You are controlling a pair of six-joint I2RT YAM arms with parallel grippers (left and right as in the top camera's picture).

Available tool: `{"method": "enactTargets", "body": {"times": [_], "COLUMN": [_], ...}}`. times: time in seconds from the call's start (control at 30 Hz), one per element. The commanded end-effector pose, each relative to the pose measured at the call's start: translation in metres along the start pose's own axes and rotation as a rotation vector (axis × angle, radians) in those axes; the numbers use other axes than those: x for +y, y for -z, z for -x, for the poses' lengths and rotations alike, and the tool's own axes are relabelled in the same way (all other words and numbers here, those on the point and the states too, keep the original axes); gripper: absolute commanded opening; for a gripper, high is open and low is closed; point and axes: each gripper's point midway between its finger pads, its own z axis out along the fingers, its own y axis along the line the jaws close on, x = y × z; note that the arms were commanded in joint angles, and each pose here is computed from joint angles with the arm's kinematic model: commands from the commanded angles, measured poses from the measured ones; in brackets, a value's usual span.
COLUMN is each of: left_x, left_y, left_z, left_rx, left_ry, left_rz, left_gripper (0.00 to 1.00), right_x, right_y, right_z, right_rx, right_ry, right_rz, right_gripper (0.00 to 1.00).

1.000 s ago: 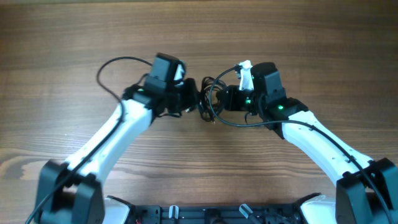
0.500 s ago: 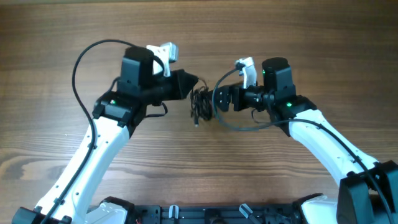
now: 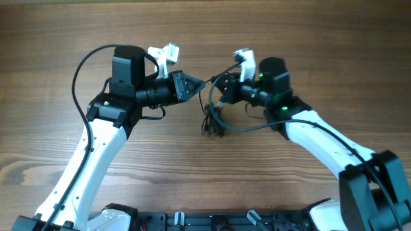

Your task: Untangle cables

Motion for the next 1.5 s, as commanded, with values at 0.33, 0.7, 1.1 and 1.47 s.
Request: {"method": "enactTargets", "body": {"times": [0.33, 0.7, 1.1, 1.47], "left_x": [0.142, 0.13, 0.218, 0.151], "left_y": [0.017, 0.014, 0.055, 0.029], "left_z": [0.001, 0.043, 0.001, 0.027], "left_rx": [-0.127, -0.287, -0.423, -0.468], "left_ry": [0.219, 0.275, 0.671, 0.734], "left_rz": [0.677, 0.549, 1.003, 0.697], "left_gripper": [0.04, 0.04, 1.0, 0.91], "right_x": [0.007, -0.048, -0.056, -0.068], "right_y": [0.024, 0.03, 0.03, 0.033], "right_z": [-0.051, -0.092, -0.104, -0.098], "right_rx": [0.241, 0.317, 0.356, 0.323], "right_ry": [-0.198, -0.169, -0.19, -0.169], "right_rz": [0.003, -0.371, -0.392, -0.466], "right_gripper": [0.24, 0.75, 0.83, 0.89]}}
